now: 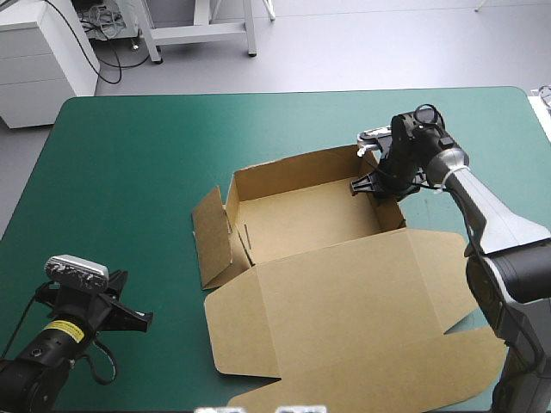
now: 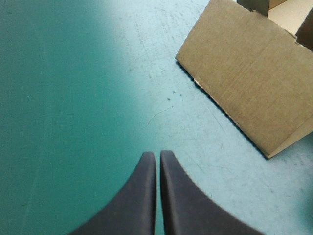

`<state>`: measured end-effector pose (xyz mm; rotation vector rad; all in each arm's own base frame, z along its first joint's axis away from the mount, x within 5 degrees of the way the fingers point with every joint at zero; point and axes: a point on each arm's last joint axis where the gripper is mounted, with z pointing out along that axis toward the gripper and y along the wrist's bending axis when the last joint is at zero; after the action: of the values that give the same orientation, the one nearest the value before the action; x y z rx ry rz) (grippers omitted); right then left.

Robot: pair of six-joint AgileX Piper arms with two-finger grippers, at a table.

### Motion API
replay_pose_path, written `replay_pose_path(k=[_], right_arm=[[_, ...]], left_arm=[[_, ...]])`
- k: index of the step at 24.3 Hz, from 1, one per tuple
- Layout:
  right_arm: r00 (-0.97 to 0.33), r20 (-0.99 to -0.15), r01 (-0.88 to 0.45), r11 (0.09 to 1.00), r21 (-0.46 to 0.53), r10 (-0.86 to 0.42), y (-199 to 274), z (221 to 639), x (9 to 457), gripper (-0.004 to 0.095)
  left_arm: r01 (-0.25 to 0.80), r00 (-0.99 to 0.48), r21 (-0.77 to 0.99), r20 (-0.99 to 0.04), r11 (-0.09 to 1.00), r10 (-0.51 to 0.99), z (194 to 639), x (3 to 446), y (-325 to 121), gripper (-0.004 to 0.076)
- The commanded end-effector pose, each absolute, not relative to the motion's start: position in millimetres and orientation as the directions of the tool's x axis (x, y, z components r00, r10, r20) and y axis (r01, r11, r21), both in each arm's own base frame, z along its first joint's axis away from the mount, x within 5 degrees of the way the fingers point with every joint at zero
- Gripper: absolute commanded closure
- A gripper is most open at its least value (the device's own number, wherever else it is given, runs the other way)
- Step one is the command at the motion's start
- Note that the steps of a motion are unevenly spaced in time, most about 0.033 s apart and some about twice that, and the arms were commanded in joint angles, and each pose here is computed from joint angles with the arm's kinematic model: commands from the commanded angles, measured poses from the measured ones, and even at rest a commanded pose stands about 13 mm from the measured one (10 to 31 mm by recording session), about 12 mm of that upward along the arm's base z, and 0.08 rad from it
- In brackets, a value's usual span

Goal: Fold the box

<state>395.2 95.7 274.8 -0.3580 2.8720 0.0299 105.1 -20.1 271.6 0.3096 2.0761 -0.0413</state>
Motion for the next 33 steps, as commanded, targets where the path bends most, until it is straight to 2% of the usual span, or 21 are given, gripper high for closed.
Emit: replay_pose_path(k=[1,2,3,7,9,12,17,19,21,22,24,26,30,33], right_arm=[[-0.916,-0.322,-0.246,0.969,-0.018,-0.239,92,301,390,0.0704],[-0.916,-0.32,-0.247,0.969,-0.027,-0.242,91,301,390,0.0774],[-0.915,-0.32,-0.247,0.968,-0.036,-0.245,90,301,390,0.0907],[-0.913,-0.335,-0.233,0.972,-0.044,-0.234,89,309,391,0.0926],[-0.907,-0.353,-0.229,0.972,-0.047,-0.231,88,331,388,0.0926],[-0.872,-0.436,-0.225,0.973,-0.044,-0.222,86,361,380,0.0926],[-0.78,-0.591,-0.225,0.974,-0.039,-0.204,76,427,335,0.0926],[-0.727,-0.658,-0.222,0.974,-0.044,-0.195,70,456,308,0.0926],[-0.67,-0.717,-0.207,0.976,-0.065,-0.19,61,481,281,0.0926],[-0.642,-0.743,-0.201,0.977,-0.071,-0.186,57,491,268,0.0926],[-0.613,-0.768,-0.191,0.978,-0.081,-0.183,53,502,254,0.0926],[-0.586,-0.79,-0.187,0.979,-0.082,-0.178,49,511,241,0.0926],[-0.547,-0.819,-0.166,0.981,-0.101,-0.177,42,522,222,0.0926],[-0.531,-0.829,-0.16,0.981,-0.105,-0.175,40,527,215,0.0926]], left_arm=[[0.226,-0.396,0.092,-0.901,0.97,0.178,286,108,-21,0.0716],[0.225,-0.397,0.09,-0.901,0.97,0.176,286,108,-21,0.0716],[0.225,-0.397,0.09,-0.901,0.97,0.176,286,108,-21,0.0716],[0.225,-0.397,0.09,-0.901,0.97,0.176,286,108,-21,0.0716],[0.225,-0.397,0.09,-0.901,0.97,0.176,286,108,-21,0.0716],[0.225,-0.397,0.09,-0.901,0.97,0.176,286,108,-21,0.0716],[0.222,-0.399,0.082,-0.902,0.972,0.167,286,108,-21,0.0706],[0.221,-0.393,0.082,-0.904,0.972,0.165,286,109,-21,0.063],[0.221,-0.388,0.082,-0.907,0.972,0.164,287,109,-21,0.0483],[0.22,-0.379,0.082,-0.911,0.972,0.163,288,109,-21,0.0384],[0.22,-0.363,0.082,-0.918,0.972,0.16,289,110,-21,0.0285],[0.219,-0.352,0.063,-0.926,0.974,0.139,291,110,-22,0.0248],[0.222,-0.392,-0.063,-0.92,0.973,0.029,289,109,-26,0.0248],[0.222,-0.384,-0.041,-0.922,0.974,0.048,289,109,-26,0.0248]])
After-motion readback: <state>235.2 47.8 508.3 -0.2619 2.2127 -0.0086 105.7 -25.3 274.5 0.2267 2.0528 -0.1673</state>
